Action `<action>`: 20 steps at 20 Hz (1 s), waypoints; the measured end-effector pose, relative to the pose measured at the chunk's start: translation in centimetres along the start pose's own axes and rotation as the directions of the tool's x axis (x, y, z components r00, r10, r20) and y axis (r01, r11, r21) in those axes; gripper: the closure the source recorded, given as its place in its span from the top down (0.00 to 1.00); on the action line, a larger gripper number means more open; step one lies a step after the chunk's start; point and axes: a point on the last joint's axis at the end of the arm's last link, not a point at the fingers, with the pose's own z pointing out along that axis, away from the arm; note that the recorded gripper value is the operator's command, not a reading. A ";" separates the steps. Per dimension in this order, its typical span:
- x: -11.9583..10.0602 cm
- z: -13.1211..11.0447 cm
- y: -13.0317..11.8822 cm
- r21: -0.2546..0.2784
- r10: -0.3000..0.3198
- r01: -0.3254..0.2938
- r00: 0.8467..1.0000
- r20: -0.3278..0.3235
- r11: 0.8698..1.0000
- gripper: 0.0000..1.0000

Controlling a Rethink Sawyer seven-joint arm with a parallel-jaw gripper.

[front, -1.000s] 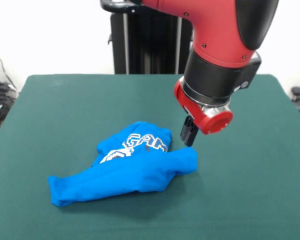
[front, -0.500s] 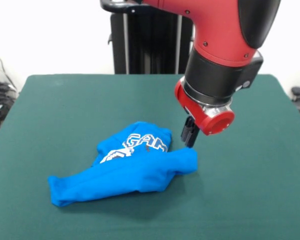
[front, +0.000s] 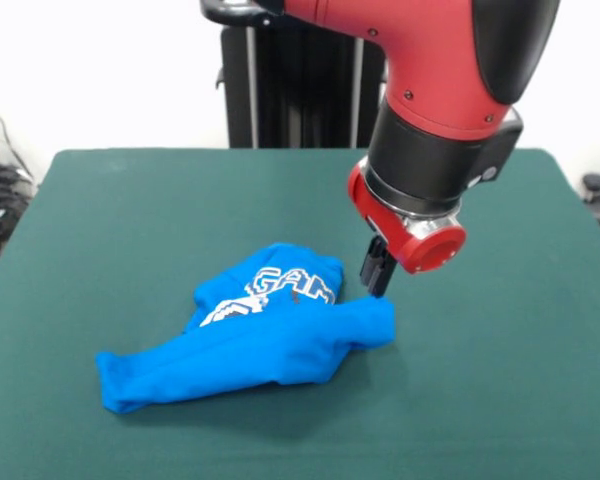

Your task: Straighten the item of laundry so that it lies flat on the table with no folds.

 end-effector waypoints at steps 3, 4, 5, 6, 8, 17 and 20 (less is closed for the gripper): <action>0.1 0.5 -0.1 0.006 -0.001 0.001 1.000 -0.002 1.000 0.00; 0.2 0.9 -0.2 0.012 -0.002 0.002 1.000 -0.004 1.000 0.00; 0.3 1.2 -0.2 0.016 -0.003 0.003 1.000 -0.005 1.000 0.00; 0.3 1.3 -0.3 0.018 -0.003 0.003 1.000 -0.006 1.000 0.00; 0.5 2.0 -0.4 0.028 -0.005 0.005 1.000 -0.009 1.000 0.00; 0.7 2.8 -0.6 0.040 -0.007 0.007 1.000 -0.013 0.999 0.00; 0.7 2.8 -0.6 0.040 -0.007 0.007 1.000 -0.013 0.999 0.00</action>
